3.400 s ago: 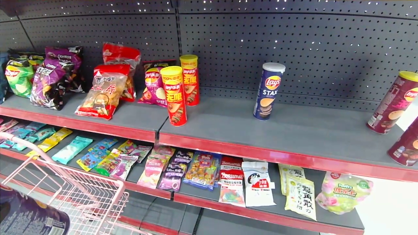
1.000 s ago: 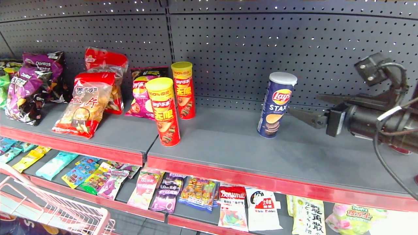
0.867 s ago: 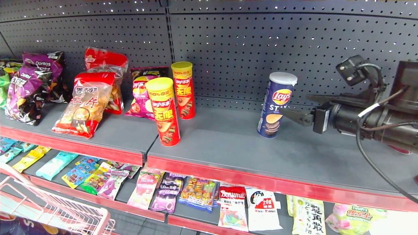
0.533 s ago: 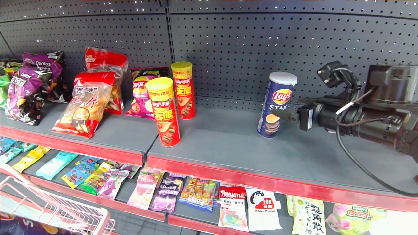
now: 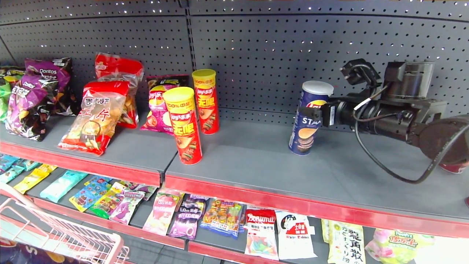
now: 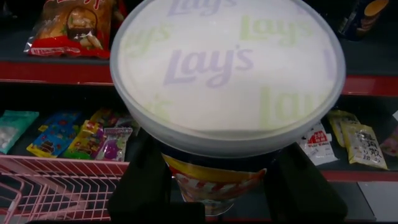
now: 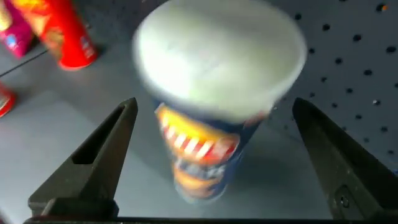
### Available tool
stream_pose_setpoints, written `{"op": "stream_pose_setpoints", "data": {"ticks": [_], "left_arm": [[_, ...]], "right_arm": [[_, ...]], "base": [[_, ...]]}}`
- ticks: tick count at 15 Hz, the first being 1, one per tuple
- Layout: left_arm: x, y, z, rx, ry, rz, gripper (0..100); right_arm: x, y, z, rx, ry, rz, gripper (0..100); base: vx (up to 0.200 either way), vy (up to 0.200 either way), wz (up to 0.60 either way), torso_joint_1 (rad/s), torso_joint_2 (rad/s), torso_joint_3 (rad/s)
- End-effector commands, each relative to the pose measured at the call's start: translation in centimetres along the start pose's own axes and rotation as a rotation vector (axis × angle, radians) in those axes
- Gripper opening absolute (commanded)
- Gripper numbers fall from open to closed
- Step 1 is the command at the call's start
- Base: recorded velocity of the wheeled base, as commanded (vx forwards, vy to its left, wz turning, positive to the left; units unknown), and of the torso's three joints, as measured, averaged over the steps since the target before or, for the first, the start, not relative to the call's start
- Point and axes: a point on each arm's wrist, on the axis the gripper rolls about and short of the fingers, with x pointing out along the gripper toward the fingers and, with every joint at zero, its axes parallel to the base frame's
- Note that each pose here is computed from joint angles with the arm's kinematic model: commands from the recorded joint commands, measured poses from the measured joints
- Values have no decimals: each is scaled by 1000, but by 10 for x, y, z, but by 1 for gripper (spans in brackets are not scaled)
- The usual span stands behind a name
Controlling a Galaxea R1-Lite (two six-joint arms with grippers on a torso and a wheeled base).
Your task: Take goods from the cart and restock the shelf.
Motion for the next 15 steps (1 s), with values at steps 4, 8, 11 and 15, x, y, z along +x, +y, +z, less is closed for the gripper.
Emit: {"op": "stream_pose_setpoints", "data": {"ticks": [4,8,11,15], "left_arm": [[1,0,0,-2,6,1,0],[1,0,0,-2,6,1,0],[1,0,0,-2,8,-1,0],[1,0,-1,-2,9,1,0]], "right_arm": [[26,-2,2,34,-11,-6,100],[35,0,4,31,-24,-3,100],[49,2,1,25,-90,-45,0],[42,15,1,21,-90,-13,0]], "base": [[0,0,0,0,0,0],[0,0,0,0,0,0],[0,0,0,0,0,0],[0,0,0,0,0,0]]}}
